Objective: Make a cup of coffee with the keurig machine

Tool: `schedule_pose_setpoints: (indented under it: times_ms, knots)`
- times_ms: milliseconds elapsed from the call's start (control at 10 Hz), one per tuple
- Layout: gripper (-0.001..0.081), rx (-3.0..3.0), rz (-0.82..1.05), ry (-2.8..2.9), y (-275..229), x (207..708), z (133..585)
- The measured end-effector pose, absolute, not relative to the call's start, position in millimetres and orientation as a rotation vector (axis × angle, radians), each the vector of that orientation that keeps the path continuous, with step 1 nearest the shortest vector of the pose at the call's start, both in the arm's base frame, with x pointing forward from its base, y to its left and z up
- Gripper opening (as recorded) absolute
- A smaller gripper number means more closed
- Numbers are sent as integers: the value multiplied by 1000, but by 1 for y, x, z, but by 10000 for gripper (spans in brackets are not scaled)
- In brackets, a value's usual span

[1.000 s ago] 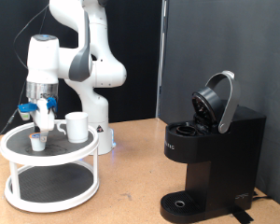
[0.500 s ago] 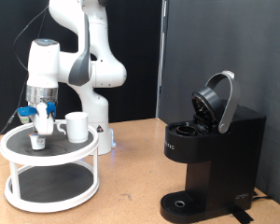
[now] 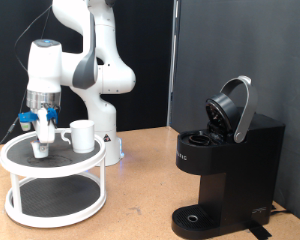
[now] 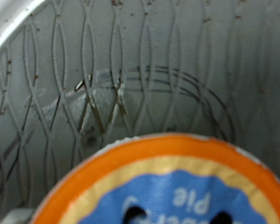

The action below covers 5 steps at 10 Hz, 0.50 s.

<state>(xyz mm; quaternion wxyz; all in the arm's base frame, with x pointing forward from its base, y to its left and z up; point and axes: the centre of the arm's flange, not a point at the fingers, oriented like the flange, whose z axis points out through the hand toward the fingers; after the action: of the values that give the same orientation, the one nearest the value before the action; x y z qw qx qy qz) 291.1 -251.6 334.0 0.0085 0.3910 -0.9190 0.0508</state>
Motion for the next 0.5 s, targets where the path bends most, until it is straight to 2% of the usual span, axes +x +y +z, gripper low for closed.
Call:
schedule_pose_setpoints:
  times_ms: [400, 500]
  knots:
    - [350, 1239, 88, -2887, -261, 287, 386]
    - [350, 1238, 83, -2883, -261, 286, 384]
